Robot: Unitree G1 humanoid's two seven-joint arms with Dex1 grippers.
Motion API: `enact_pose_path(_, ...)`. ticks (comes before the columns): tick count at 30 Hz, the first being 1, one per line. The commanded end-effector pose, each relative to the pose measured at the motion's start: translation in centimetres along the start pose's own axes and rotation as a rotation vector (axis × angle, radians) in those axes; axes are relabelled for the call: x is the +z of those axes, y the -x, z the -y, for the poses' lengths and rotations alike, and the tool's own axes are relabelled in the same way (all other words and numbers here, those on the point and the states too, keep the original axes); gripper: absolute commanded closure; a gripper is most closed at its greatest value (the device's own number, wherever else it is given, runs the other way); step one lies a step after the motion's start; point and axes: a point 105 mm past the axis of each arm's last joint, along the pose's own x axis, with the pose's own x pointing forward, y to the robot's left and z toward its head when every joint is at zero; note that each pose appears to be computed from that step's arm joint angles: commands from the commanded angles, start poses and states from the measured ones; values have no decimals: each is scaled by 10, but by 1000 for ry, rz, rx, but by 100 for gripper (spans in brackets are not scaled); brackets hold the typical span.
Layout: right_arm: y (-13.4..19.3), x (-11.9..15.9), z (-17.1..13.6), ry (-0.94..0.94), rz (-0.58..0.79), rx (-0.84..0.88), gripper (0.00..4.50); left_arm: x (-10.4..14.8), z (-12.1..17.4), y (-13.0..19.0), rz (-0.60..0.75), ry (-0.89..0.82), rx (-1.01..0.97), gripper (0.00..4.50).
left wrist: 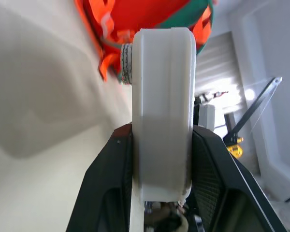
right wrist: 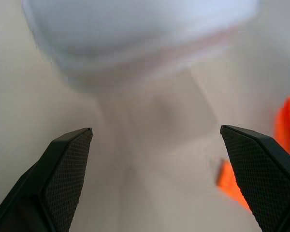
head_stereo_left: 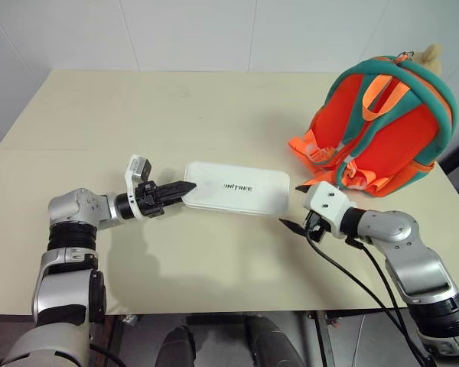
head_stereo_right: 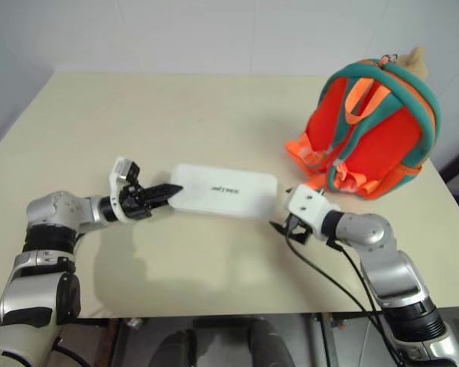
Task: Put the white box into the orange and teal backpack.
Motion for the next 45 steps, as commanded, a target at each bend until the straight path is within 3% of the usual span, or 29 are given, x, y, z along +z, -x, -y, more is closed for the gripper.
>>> enact_pose_path(1, 14, 9, 17, -6, 33, -113, 0, 11, 16, 3, 79, -38, -63, 318)
enact_pose_path(7, 44, 6, 57, -221, 103, -414, 0, 19, 33, 10, 185, -93, -71, 318)
enact_pose_path(15, 59, -2, 82, -369, 160, -552, 0, 23, 47, 9, 280, -149, -75, 318)
enact_pose_path(26, 33, -18, 113, -482, 233, -569, 0, 19, 49, 2, 289, -150, -71, 318)
enact_pose_path(32, 16, -3, 138, -514, 334, -552, 0, 13, 48, -1, 272, -147, -54, 318)
enact_pose_path(36, 0, -3, 142, -530, 296, -506, 0, 12, 48, -2, 271, -151, -52, 318)
enact_pose_path(40, -10, -3, 148, -528, 265, -514, 92, 11, 48, -1, 272, -155, -49, 318)
enact_pose_path(45, -14, 2, 147, -509, 277, -509, 267, 10, 49, -1, 277, -160, -49, 318)
